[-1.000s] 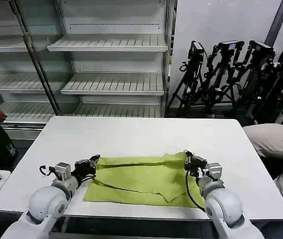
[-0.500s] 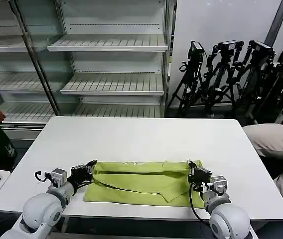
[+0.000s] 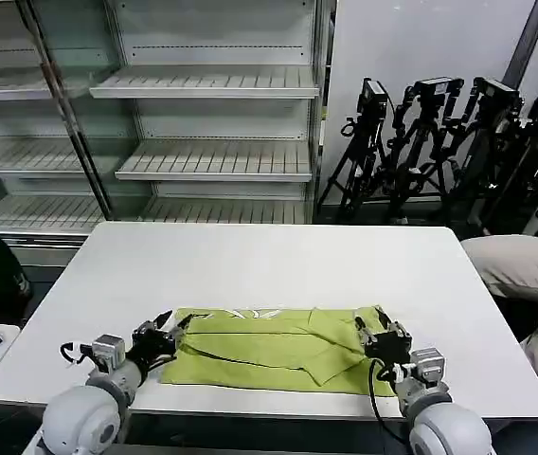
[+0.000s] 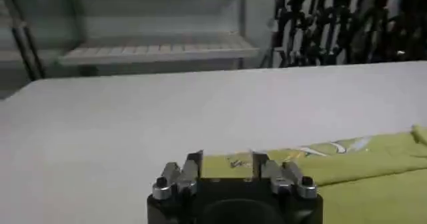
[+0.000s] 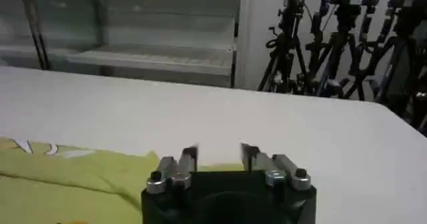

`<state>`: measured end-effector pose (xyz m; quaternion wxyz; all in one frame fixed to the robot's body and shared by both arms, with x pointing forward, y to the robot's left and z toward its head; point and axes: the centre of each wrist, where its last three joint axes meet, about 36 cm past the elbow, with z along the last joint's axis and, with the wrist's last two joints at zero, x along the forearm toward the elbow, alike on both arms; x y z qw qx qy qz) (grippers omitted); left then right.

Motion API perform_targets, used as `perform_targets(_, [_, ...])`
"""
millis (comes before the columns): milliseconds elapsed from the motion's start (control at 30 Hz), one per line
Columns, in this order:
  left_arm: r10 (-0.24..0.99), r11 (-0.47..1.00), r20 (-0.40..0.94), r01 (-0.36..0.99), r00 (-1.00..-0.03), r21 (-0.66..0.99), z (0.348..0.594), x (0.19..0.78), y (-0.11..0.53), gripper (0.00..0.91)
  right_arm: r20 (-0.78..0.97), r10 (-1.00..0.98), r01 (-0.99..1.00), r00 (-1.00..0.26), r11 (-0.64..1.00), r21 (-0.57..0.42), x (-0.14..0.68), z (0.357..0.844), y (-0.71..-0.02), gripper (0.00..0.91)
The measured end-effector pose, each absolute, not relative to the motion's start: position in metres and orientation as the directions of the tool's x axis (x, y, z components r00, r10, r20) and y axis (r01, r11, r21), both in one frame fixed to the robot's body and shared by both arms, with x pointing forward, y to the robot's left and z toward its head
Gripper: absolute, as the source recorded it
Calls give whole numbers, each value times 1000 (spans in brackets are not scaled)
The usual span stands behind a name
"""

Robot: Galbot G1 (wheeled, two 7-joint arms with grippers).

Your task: Fold and organize the clothes.

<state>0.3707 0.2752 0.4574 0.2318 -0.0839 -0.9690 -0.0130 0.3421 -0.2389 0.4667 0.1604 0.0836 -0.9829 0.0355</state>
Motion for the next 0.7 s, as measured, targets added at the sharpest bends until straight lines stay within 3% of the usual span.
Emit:
perform_targets(167, [87,996,476,94,-875,-9,448,369,265,907,322,-151,-175,-934,983,-46,339,465,-239,907])
perform_targets(200, [73,997,481,81,-873,-6,446,370,263,796,322,-151,-175,-934,983,-46,339,465,-239,907])
perform_targets(233, [61,998,485,68,-872,-3,444,370,260,272,322,-152,-176,-934,983,-46,338,465,-239,907])
perform_targets(300, [47,999,491,54,-870,0,442,369,256,10,322,-152,-176,-934,983,-46,337,465,-239,907])
perform_targets(700, [23,1000,518,31,-855,6,432,366,231,10,327,-144,-169,-934,984,-49,333,462,-238,907])
